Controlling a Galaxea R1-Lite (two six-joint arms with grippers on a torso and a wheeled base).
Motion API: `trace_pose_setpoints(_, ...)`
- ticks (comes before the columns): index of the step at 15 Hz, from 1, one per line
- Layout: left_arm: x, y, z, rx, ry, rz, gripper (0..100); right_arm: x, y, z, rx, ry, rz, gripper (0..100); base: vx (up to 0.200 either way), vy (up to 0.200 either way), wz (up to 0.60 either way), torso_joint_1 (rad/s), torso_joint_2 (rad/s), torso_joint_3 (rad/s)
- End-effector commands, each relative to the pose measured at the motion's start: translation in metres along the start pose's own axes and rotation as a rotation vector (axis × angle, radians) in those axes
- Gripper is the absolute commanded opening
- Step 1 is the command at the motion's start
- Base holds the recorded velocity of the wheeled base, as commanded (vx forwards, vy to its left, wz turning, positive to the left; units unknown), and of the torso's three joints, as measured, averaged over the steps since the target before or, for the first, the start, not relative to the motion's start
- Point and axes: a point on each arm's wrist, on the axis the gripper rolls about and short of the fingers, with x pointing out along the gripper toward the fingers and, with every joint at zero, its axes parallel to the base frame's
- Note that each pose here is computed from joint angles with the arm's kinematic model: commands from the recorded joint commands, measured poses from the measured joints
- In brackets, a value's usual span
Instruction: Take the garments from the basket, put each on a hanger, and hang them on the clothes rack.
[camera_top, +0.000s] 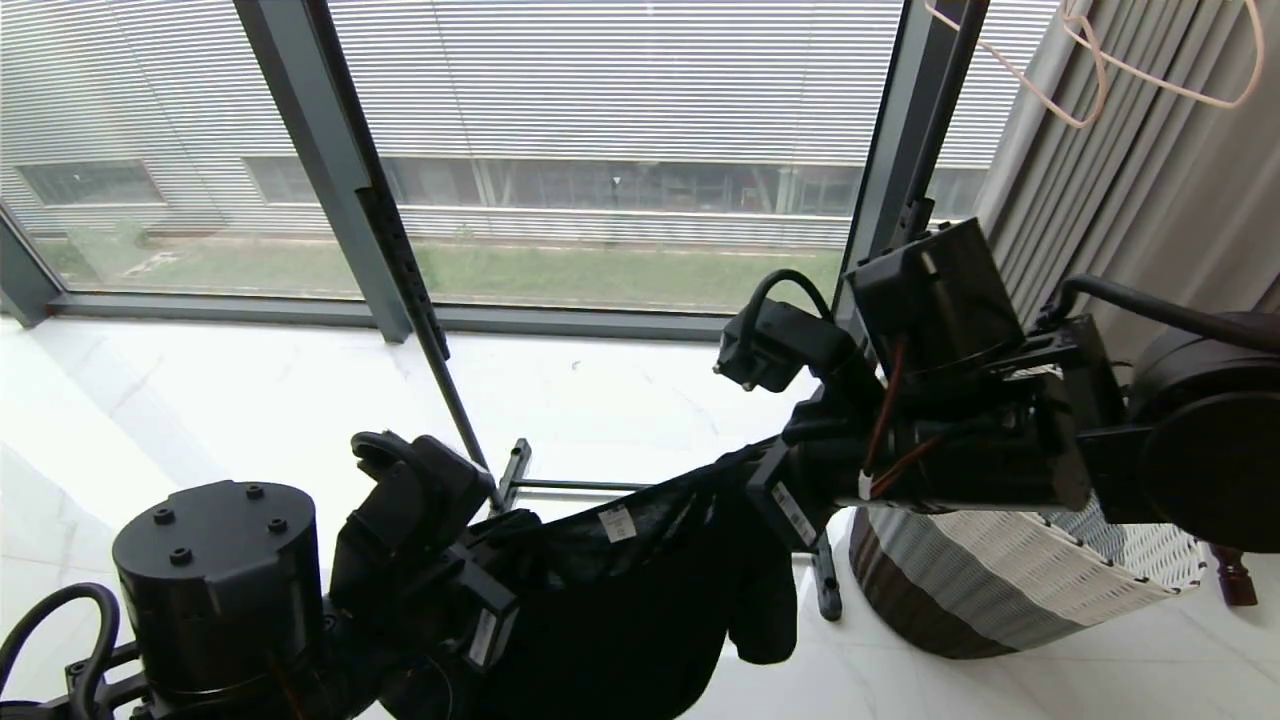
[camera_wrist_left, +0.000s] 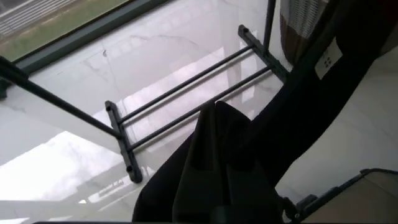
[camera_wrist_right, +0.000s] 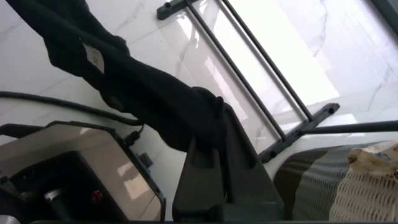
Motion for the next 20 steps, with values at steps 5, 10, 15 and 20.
trace_pose_setpoints(5,0.033,-0.019,0.057,0.041,-0.159,-0.070,0,-0.086,-0.026,-0.035,0.054,-0.052,-0.113,0,0.000,0.000,0.00,0.000,0.00,0.000)
trace_pose_setpoints(10,0.029,-0.033,0.075,0.181,-0.062,-0.161,0,-0.151,-0.015,-0.069,-0.078,0.029,-0.124,0,0.000,0.000,0.00,0.000,0.00,0.000)
trace_pose_setpoints(15,0.043,-0.061,0.102,0.186,-0.130,-0.227,0,-0.177,0.023,-0.127,-0.237,0.073,0.070,0,0.000,0.000,0.00,0.000,0.00,0.000)
trace_pose_setpoints(20,0.033,-0.077,0.094,-0.070,-0.057,-0.162,0,-0.179,0.018,-0.128,-0.174,0.074,-0.089,0,0.000,0.000,0.00,0.000,0.00,0.000)
